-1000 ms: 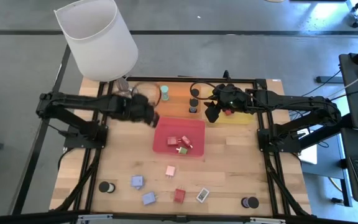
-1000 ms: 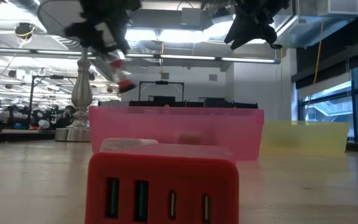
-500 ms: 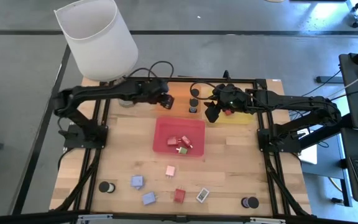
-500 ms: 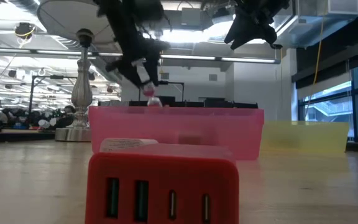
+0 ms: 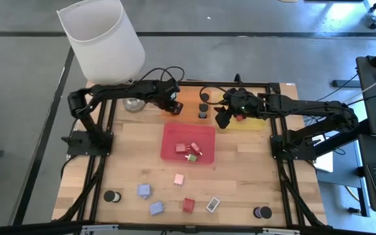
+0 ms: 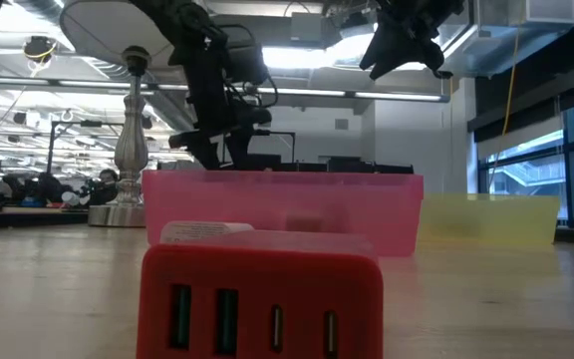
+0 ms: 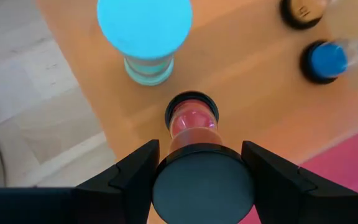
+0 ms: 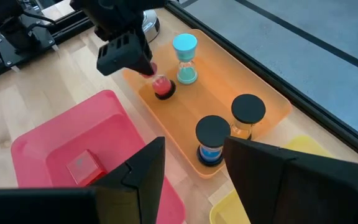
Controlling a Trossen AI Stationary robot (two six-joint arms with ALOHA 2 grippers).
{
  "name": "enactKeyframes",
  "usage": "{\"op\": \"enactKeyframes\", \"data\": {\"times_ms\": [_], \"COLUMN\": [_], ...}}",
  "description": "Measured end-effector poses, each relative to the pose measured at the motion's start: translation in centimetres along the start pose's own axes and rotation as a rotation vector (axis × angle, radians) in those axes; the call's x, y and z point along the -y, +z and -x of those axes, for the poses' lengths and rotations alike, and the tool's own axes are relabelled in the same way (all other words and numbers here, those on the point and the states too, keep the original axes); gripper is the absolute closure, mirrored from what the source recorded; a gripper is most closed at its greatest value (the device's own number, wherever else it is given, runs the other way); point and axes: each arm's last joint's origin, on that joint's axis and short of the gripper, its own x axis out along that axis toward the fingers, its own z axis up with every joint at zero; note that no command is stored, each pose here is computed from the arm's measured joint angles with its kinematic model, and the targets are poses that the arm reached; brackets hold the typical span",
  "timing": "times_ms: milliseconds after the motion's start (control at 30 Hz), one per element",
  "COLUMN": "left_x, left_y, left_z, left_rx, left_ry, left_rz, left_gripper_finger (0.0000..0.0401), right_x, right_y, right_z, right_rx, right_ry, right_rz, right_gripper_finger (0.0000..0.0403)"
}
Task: Pick & Place Office items
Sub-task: Put the red black hourglass into the orange bin, then put the top light blue charger adapter into the red bin
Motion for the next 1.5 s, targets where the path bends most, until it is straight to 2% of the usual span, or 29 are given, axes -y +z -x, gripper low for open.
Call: {"op": "enactKeyframes", "data": {"times_ms": [633,900,1033,1233,1500], "left_x": [-0.8,-0.7,-0.4,0.3,2.9], "left_y": [0.0,0.0,0.4,0.5,-2.8], "left_z": [-0.2,-0.2,0.1,2.9,9.3], "left_rx": [-0.038,-0.032,0.011,0.089,0.279], "left_ry": [0.042,0.039,-0.002,-0.126,-0.181], "left_rz": [-0.026,-0.03,-0.081,-0.118,-0.176], "left_gripper_finger": [0.0186,0.0132,0.012,0.0118,0.0118], "right_x": [0.0,0.0,0.0,0.0,0.0], "right_y": [0.0,0.0,0.0,0.0,0.0], "right_z": [0.0,0.0,0.0,0.0,0.0], "right_rx": [0.0,0.001,0.001,0.001,0.001], "right_ry": [-0.001,-0.002,-0.002,-0.002,-0.002], "right_rz": [0.0,0.0,0.0,0.0,0.0], "right_gripper_finger": [0.0236,0.0236,0.0236,0.0236,0.0236]}}
